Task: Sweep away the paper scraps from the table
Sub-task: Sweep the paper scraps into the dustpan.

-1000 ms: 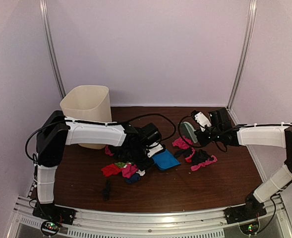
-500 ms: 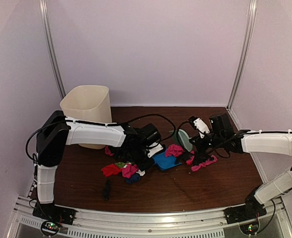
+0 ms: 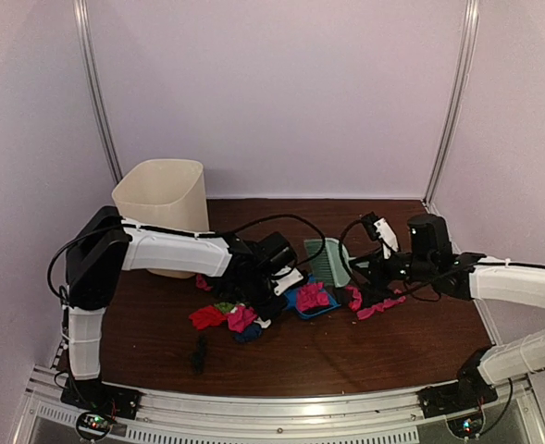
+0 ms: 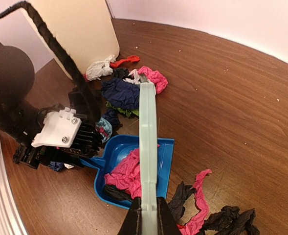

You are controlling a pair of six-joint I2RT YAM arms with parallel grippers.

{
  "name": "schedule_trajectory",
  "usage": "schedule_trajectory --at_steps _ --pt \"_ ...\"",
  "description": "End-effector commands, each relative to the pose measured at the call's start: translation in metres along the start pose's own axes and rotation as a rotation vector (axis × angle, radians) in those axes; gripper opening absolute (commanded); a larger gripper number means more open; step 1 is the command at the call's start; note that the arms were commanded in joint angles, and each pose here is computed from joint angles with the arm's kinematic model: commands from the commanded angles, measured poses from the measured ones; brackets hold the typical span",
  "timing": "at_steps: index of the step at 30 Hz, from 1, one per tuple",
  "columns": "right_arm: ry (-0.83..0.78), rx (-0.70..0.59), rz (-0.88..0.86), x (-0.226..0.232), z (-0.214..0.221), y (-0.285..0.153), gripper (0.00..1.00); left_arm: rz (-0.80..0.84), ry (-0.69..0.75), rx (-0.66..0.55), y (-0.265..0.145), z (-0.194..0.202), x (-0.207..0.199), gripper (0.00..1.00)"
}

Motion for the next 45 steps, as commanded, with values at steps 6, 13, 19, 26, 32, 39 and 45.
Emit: schedule_trajectory --at_steps 6,13,19,26,32,39,45 --pt "0.184 -0.200 0.373 -0.011 -0.021 -0.049 0.00 0.050 0.016 -0.028 -0.010 0.004 -0.003 0.00" --pt "0.344 -0.247 0.625 -0.022 -0.009 -0.081 0.00 0.071 0.030 -0.032 -0.012 0.004 -0.009 0.00" --pt "0.425 -0.198 0.794 -0.031 0.001 -0.088 0.00 0.091 0.045 -0.035 -0.013 0.003 -0.017 0.00" --pt "0.452 -0.076 0.758 -0.030 0.015 -0.074 0.00 0.108 0.056 -0.040 -0.011 -0.001 -0.022 0.00" --pt "0.431 0.004 0.633 -0.023 0.027 -0.052 0.00 0.113 0.059 -0.044 -0.009 -0.005 -0.025 0.00" --pt "0.411 0.011 0.458 -0.014 0.027 -0.034 0.00 0.116 0.058 -0.041 -0.005 -0.007 -0.026 0.00" --pt "0.385 -0.018 0.272 0.000 0.015 -0.034 0.00 0.112 0.058 -0.043 -0.006 -0.008 -0.026 0.00"
Point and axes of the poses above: each gripper's point midway between its finger pads, its own y axis out along the fingers, its own x axis along the line the jaws close on, z = x × y, the point moved 10 cm from there along -y, back along the fingers, and after that the axes turned 4 degrees about y, right-handed, at the moved point
